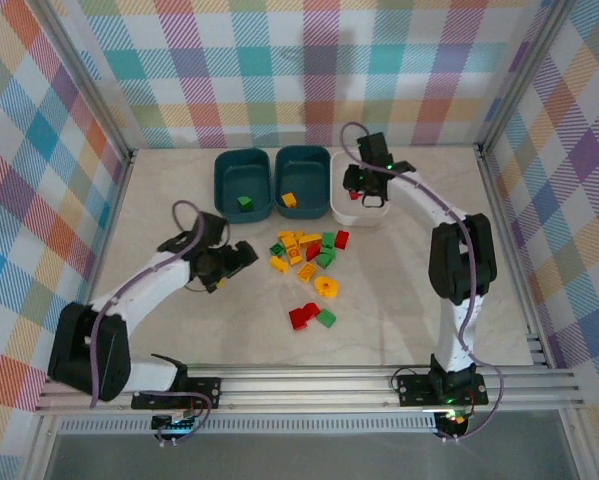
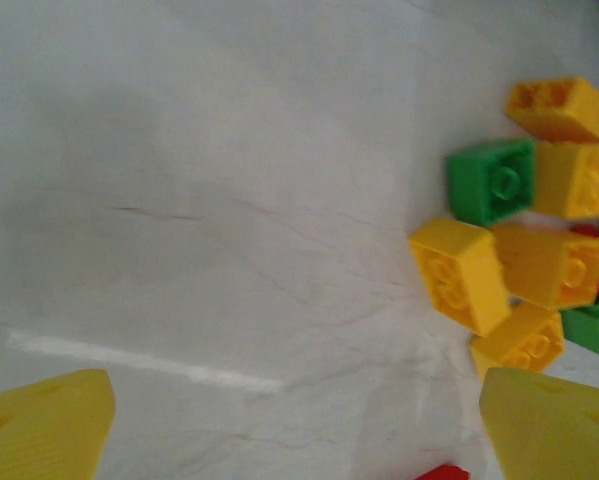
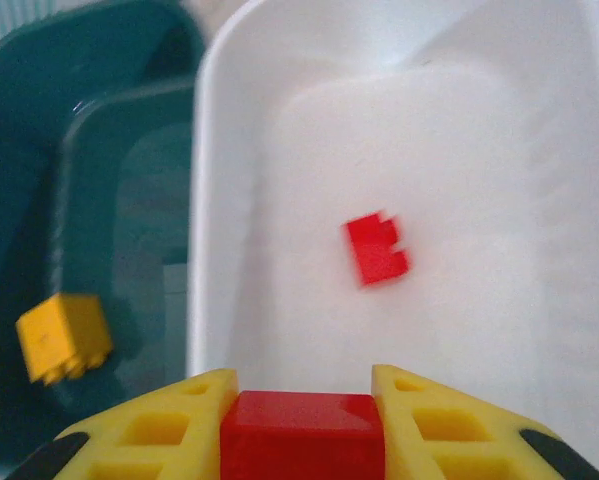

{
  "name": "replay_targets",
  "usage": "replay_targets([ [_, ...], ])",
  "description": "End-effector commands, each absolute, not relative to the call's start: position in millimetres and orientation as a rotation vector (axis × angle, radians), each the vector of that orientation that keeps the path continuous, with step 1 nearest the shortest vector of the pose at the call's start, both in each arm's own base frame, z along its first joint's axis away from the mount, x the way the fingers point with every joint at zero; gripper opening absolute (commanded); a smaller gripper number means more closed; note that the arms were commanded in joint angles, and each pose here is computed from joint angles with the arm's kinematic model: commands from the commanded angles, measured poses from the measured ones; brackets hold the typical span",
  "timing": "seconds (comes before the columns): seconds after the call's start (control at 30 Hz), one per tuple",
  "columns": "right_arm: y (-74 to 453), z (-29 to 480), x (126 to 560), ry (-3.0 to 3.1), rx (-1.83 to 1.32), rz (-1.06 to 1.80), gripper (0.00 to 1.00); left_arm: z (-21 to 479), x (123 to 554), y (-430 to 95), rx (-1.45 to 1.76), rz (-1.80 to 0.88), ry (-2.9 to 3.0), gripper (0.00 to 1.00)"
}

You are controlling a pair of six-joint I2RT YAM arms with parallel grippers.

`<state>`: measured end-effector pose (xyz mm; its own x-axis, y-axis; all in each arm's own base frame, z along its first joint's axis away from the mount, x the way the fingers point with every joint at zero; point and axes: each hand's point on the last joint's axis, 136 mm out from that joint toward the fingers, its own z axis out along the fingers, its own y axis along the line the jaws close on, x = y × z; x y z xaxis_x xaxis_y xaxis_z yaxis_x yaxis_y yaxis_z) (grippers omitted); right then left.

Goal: Sort the legos into containers by color

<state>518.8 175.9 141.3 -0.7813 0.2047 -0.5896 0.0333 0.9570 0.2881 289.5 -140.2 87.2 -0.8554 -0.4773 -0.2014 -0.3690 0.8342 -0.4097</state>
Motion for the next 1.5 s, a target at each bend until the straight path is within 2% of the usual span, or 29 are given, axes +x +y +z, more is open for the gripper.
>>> replay_targets([
  [0.0,170.5,116.6,529.3,2.544,0.212,0.477,0.29,83.3,292.9,-162.1,-0.525,-0.394,2.734,0.93],
  [0.17,156.4,103.0,548.0,2.578,0.232,0.490,0.34,82.5,307.1,-188.1,-0.452,-0.361,2.778,0.93],
  [0.27,151.3,107.7,552.3,2.575,0.233,0.491,0.56,87.0,314.6,-197.9,-0.405,-0.346,2.800,0.93],
  [0.4,145.4,140.8,547.1,2.495,0.210,0.472,0.61,101.4,325.0,-200.4,-0.389,-0.322,2.775,0.96],
  [0.5,141.0,167.3,529.7,2.438,0.223,0.490,0.62,112.4,332.1,-200.1,-0.379,-0.305,2.750,0.97],
  [0.6,145.8,187.8,492.9,2.339,0.267,0.625,0.62,117.7,337.0,-202.5,-0.362,-0.298,2.744,0.97],
  [0.77,157.5,167.8,420.2,2.309,0.253,0.654,0.61,112.2,337.7,-215.3,-0.298,-0.255,2.775,0.93],
  [0.9,160.3,151.2,383.3,2.352,0.124,0.538,0.60,110.1,344.7,-227.6,-0.273,-0.274,2.785,0.84],
  [1.03,159.0,133.7,362.8,2.347,0.110,0.513,0.59,109.3,355.1,-233.4,-0.321,-0.273,2.777,0.80],
  [1.17,152.2,113.7,345.3,2.307,0.155,0.485,0.59,91.9,344.0,-222.8,-0.537,-0.227,2.802,0.77],
  [1.37,134.8,116.8,337.4,2.206,0.223,0.413,0.59,96.7,329.5,-212.7,-0.850,-0.390,2.660,0.86],
  [1.47,130.6,113.1,338.6,2.210,0.239,0.378,0.61,91.5,327.8,-217.3,-0.914,-0.421,2.668,0.87],
])
